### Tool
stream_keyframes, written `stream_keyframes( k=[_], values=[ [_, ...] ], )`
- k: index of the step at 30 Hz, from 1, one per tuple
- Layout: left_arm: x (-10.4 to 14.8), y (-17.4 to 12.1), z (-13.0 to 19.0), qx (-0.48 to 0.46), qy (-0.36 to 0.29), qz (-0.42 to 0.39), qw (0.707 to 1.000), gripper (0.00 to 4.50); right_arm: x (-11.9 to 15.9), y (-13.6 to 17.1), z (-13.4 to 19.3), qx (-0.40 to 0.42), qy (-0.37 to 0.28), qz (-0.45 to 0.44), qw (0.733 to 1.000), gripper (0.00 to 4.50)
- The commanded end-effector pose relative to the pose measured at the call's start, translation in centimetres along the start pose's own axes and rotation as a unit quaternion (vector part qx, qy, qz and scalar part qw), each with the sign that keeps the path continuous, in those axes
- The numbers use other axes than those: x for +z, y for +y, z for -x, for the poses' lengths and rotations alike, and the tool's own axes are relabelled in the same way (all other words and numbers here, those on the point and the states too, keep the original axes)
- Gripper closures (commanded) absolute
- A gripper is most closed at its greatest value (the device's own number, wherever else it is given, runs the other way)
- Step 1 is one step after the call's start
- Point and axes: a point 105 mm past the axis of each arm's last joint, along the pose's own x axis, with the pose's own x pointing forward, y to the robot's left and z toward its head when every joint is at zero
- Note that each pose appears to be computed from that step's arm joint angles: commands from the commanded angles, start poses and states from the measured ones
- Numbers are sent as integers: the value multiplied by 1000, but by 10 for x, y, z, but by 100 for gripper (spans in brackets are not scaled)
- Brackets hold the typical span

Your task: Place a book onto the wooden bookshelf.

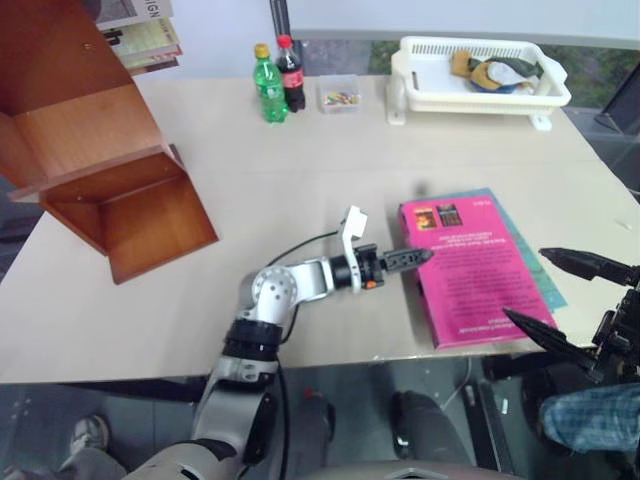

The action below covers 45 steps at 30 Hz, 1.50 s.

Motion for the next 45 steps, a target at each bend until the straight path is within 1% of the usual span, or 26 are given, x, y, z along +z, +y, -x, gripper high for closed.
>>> stream_keyframes(
  k=[1, 8, 15, 24, 27, 28, 29, 30, 31, 32, 33, 34, 38, 42, 45],
  values=[
    [1, -5, -9, -8, 1, -3, 1000, 0, 8, 5, 5, 3, -10, 19, 1000, 2],
    [-3, -1, -14, -2, 6, 15, 1000, 0, 1, 10, 13, 9, 4, 2, 1000, 2],
    [-1, -2, -19, -9, 4, 19, 1000, 0, -19, 16, 31, -14, 27, -25, 999, 2],
    [-2, -4, -20, -19, 12, 28, 999, 0, -25, 20, 31, -19, 26, -27, 999, 2],
    [-3, -5, -20, -24, 12, 39, 999, 82, -25, 20, 29, -19, 25, -25, 999, 0],
    [-3, -5, -21, -25, 12, 42, 999, 127, -25, 20, 29, -19, 24, -25, 999, 0],
    [-3, -5, -21, -26, 11, 46, 999, 143, -26, 20, 29, -19, 24, -25, 999, 0],
    [-3, -5, -22, -27, 11, 48, 998, 207, -26, 20, 29, -19, 24, -24, 999, 0],
    [-3, -6, -23, -29, 10, 52, 998, 238, -26, 20, 29, -19, 23, -24, 999, 0],
    [-2, -6, -23, -32, 7, 61, 998, 282, -26, 20, 28, -19, 23, -23, 999, 0],
    [-1, -6, -23, -34, 4, 70, 997, 345, -26, 19, 28, -19, 23, -22, 999, 0],
    [0, -6, -23, -35, 0, 78, 996, 367, -26, 19, 28, -18, 23, -22, 999, 0],
    [5, -3, -18, -35, -11, 102, 994, 367, -27, 18, 26, -17, 22, -20, 999, 0],
    [8, -2, -14, -34, -18, 108, 993, 367, -28, 18, 24, -14, 22, -19, 999, 0],
    [21, -5, -1, -32, -42, 94, 994, 367, -26, 16, 21, -8, 17, -16, 1000, 0]
  ],
)
